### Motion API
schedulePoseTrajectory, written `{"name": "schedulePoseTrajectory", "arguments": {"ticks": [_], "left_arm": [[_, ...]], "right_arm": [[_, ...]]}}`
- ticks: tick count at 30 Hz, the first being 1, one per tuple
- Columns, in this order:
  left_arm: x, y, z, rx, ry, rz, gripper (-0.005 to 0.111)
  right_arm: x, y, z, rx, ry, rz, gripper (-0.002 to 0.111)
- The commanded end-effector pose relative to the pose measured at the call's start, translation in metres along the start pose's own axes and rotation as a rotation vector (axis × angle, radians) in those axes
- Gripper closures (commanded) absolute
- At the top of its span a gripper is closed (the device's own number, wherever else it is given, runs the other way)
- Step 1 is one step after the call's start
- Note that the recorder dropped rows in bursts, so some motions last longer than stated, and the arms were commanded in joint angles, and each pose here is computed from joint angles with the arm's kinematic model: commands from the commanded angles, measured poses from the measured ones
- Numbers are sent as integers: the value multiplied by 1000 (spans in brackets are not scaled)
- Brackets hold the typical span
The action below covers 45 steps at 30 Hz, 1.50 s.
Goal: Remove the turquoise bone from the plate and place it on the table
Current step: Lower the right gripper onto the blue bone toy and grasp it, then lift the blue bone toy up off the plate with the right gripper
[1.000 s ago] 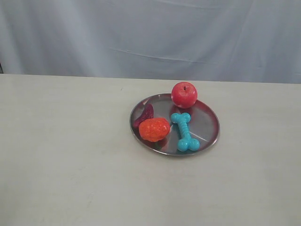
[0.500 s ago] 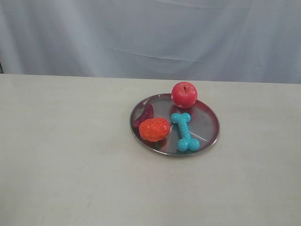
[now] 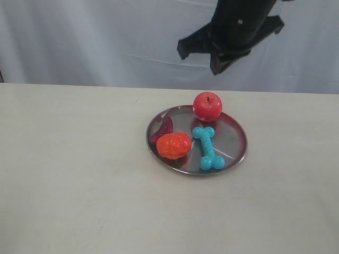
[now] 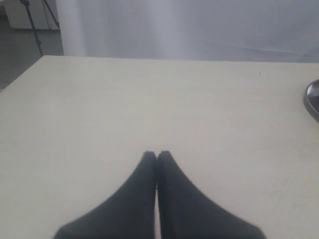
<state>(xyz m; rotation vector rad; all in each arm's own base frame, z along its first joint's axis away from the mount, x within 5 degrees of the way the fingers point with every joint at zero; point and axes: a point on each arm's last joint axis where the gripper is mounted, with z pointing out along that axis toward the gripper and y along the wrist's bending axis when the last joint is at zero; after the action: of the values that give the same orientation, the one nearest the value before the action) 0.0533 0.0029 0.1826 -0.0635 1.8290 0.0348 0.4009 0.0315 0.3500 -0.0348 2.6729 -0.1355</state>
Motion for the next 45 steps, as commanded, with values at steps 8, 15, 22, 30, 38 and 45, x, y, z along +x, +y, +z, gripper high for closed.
{"name": "schedulePoseTrajectory", "arguments": {"ticks": [8, 15, 22, 30, 38, 45], "left_arm": [[0, 0, 0, 8, -4, -4, 107], [0, 0, 0, 8, -4, -4, 107], [0, 0, 0, 8, -4, -4, 107], [0, 0, 0, 8, -4, -4, 107], [0, 0, 0, 8, -4, -4, 107], [0, 0, 0, 8, -4, -4, 107]], "right_arm": [[1, 9, 83, 18, 157, -21, 52], [6, 6, 139, 12, 223, -1, 54], [19, -18, 191, -92, 302, 89, 54], [25, -26, 223, -85, 291, 75, 54], [30, -24, 237, -86, 300, 64, 65], [26, -23, 231, -88, 285, 60, 108]]}}
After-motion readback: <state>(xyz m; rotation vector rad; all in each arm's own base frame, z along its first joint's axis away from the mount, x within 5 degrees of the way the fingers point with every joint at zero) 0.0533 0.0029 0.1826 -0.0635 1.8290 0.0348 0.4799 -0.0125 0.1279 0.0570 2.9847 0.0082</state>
